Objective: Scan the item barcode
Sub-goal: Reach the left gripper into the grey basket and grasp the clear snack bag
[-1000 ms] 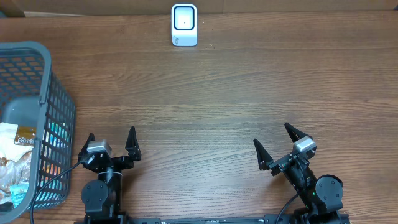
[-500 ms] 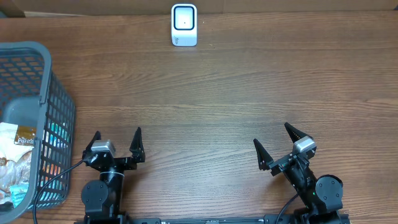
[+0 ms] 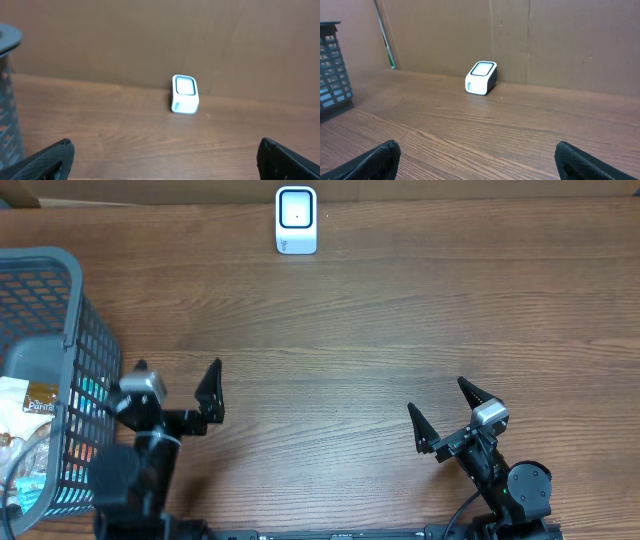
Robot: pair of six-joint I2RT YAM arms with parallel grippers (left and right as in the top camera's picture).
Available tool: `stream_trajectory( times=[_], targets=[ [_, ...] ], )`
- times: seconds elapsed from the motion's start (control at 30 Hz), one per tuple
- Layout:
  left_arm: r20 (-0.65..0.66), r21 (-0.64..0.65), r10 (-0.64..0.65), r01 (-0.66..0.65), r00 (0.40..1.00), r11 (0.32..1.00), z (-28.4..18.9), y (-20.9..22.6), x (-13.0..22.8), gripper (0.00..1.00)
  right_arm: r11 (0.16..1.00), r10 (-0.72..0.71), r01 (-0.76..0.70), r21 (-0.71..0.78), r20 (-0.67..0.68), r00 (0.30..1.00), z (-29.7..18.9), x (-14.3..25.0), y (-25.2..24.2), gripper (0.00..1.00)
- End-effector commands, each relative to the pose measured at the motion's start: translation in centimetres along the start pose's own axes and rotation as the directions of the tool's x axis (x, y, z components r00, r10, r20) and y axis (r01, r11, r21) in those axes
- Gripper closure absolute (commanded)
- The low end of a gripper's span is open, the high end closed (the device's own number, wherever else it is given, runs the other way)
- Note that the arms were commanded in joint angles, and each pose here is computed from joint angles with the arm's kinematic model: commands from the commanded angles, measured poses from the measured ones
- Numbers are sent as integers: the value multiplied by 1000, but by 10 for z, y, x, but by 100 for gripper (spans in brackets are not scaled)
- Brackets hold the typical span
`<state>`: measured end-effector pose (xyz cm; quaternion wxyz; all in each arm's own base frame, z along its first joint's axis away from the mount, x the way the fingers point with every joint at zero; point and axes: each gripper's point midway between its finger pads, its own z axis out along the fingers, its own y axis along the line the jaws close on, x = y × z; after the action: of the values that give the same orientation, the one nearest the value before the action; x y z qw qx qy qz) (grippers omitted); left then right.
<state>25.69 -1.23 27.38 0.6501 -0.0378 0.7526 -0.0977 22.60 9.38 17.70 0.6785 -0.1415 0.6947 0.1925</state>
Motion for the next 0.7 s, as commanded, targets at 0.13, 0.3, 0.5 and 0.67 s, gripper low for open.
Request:
stream_trajectory(
  times=[0.13, 0.3, 0.5, 0.67],
  targets=[
    [-163, 33, -6, 12, 987, 999, 9, -23, -72, 0, 1000, 2, -2, -2, 6, 1000, 0, 1, 0, 0],
    [-339, 26, -31, 42, 940, 999, 12, -35, -114, 0, 1000, 2, -2, -2, 6, 1000, 0, 1, 0, 0],
    [-457, 67, -51, 92, 888, 994, 22, -52, -141, 0, 1000, 2, -2, -2, 6, 1000, 0, 1, 0, 0],
    [-471, 29, -52, 75, 881, 997, 32, -42, -138, 0, 1000, 2, -2, -2, 6, 1000, 0, 1, 0, 0]
  ],
)
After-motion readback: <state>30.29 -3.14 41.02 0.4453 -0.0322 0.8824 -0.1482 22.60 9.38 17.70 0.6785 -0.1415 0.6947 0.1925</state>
